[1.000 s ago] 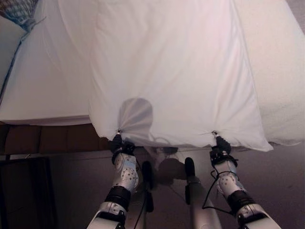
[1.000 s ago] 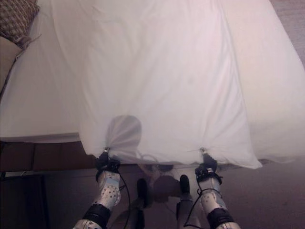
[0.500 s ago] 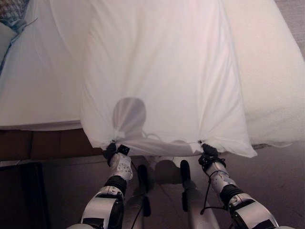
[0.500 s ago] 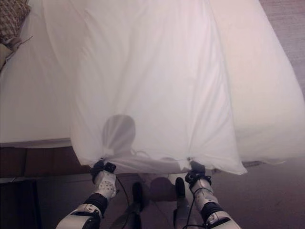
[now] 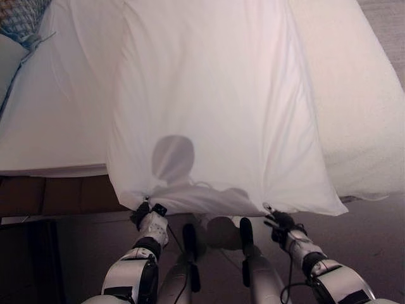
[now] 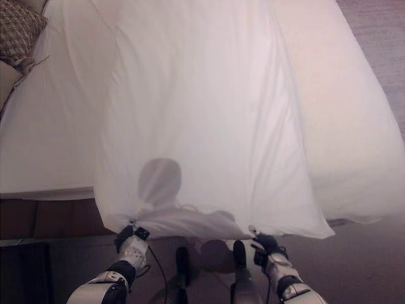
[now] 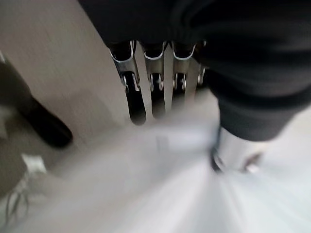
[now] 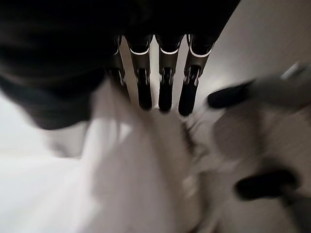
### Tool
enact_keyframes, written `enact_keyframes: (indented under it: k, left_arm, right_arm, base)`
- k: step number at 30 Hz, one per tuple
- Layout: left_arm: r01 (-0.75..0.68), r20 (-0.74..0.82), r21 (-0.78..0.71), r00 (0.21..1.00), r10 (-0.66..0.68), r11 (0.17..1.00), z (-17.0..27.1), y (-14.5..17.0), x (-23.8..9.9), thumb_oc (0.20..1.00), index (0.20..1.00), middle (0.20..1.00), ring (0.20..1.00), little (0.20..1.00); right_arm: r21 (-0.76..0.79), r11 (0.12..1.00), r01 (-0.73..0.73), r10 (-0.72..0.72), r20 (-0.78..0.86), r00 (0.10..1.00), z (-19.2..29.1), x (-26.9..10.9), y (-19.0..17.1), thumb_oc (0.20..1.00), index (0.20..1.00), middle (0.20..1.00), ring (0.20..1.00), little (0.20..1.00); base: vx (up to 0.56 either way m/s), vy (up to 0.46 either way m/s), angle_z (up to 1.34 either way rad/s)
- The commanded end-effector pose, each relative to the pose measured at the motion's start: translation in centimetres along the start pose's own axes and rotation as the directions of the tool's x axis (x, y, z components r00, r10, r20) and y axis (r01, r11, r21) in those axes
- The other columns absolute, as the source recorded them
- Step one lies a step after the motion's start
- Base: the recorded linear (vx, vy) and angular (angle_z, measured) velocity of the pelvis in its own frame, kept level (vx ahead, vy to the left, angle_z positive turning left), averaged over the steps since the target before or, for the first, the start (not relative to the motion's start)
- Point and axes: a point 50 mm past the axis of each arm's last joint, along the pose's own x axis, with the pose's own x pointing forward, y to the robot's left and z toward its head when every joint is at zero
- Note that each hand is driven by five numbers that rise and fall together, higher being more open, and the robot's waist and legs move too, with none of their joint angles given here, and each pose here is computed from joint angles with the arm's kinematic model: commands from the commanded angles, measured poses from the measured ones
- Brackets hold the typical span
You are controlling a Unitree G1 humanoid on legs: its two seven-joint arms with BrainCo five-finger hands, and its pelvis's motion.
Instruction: Make the bed
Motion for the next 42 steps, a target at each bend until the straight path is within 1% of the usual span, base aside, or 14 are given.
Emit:
enact_keyframes:
  k: [1,3,6,9,15,19,20,21,23,24,27,37,38,42]
  left_arm:
    - [-0.24,-0.026,0.132,0.969,0.245,0.962,-2.3,8.5,1.8,1.0,1.0,1.0,1.0,1.0]
    - [-0.186,0.012,0.177,0.982,0.187,0.966,-2.3,8.2,1.7,1.0,1.0,1.0,1.0,1.0]
    - [-0.06,0.114,0.566,0.993,-0.006,0.822,-3.3,7.2,1.1,1.0,1.0,1.0,1.0,1.0]
    - [-0.048,0.125,0.661,0.991,-0.046,0.749,-4.0,7.7,0.8,1.0,1.0,1.0,1.0,1.0]
    - [0.063,0.203,0.826,0.893,-0.4,0.56,-2.0,6.0,-0.1,1.0,1.0,1.0,1.0,1.0]
    - [0.259,0.106,0.87,0.733,-0.671,0.42,-0.6,3.6,-1.6,1.0,1.0,1.0,1.0,1.0]
    - [0.324,0.03,0.889,0.663,-0.748,0.323,-0.5,2.7,-2.3,1.0,1.0,1.0,1.0,1.0]
    - [0.365,0.008,0.875,0.645,-0.764,0.317,-0.6,2.4,-2.5,1.0,1.0,1.0,1.0,1.0]
    - [0.467,-0.096,0.866,0.509,-0.855,0.181,-0.5,0.4,-4.0,1.0,1.0,1.0,1.0,1.0]
    - [0.467,-0.097,0.865,0.509,-0.855,0.181,-0.5,0.4,-4.0,1.0,1.0,1.0,1.0,1.0]
    - [0.543,-0.203,0.839,0.264,-0.943,-0.029,0.4,-4.0,-7.4,1.0,1.0,1.0,1.0,1.0]
    - [0.557,-0.46,0.725,-0.048,-0.886,-0.406,2.1,-11.7,-12.9,1.0,1.0,1.0,1.0,1.0]
    - [0.58,-0.531,0.653,-0.11,-0.841,-0.488,2.6,-12.6,-13.8,1.0,1.0,1.0,1.0,1.0]
    - [0.533,-0.504,0.669,-0.187,-0.843,-0.518,4.8,-14.8,-16.0,1.0,1.0,1.0,1.0,1.0]
  right_arm:
    - [-0.016,1.0,0.014,-0.016,-0.139,0.99,-5.0,-1.0,-1.0,1.0,1.0,1.0,1.0,1.0]
    - [-0.001,1.0,0.021,-0.021,-0.144,0.989,-5.4,-1.1,-1.5,1.0,1.0,1.0,1.0,1.0]
    - [0.003,0.999,0.048,-0.046,-0.164,0.985,-6.3,-1.5,-2.5,1.0,1.0,1.0,1.0,1.0]
    - [-0.108,0.994,0.017,-0.037,-0.186,0.982,-6.8,-1.6,-2.8,1.0,1.0,1.0,1.0,1.0]
    - [-0.025,0.999,-0.029,0.028,-0.038,0.999,-4.9,-1.4,-1.6,1.0,1.0,1.0,1.0,1.0]
    - [-0.073,0.988,-0.134,0.147,0.208,0.967,-0.5,-1.8,0.4,1.0,1.0,1.0,1.0,1.0]
    - [-0.087,0.98,-0.178,0.195,0.268,0.943,1.0,-2.0,1.0,1.0,1.0,1.0,1.0,1.0]
    - [-0.088,0.979,-0.186,0.204,0.286,0.936,1.4,-2.1,1.1,1.0,1.0,1.0,1.0,1.0]
    - [-0.168,0.946,-0.276,0.321,0.384,0.866,4.3,-2.9,2.5,1.0,1.0,1.0,1.0,1.0]
    - [-0.168,0.946,-0.276,0.321,0.384,0.866,4.3,-2.9,2.5,1.0,1.0,1.0,1.0,1.0]
    - [-0.254,0.88,-0.402,0.475,0.459,0.75,8.5,-3.8,4.4,1.0,1.0,1.0,1.0,1.0]
    - [-0.456,0.702,-0.547,0.711,0.403,0.576,15.2,-5.1,8.7,1.0,1.0,1.0,1.0,1.0]
    - [-0.476,0.65,-0.593,0.759,0.361,0.542,16.1,-5.4,9.5,1.0,1.0,1.0,1.0,1.0]
    - [-0.467,0.587,-0.662,0.81,0.351,0.47,18.1,-6.2,10.6,1.0,1.0,1.0,1.0,1.0]
  base:
    - [0.03,-0.021,0.07]
    - [0.02,-0.023,0.04]
    - [0.0,-0.022,0.06]
    - [0.01,-0.015,0.13]
    - [0.0,-0.014,0.07]
    - [0.0,0.0,0.0]
    - [0.0,0.0,0.0]
    - [0.0,0.0,0.0]
    - [0.0,0.0,0.0]
    - [0.0,0.0,0.0]
    - [-0.04,-0.014,-0.01]
    - [-0.06,-0.018,-0.01]
    - [-0.06,-0.018,0.01]
    - [-0.05,-0.018,0.01]
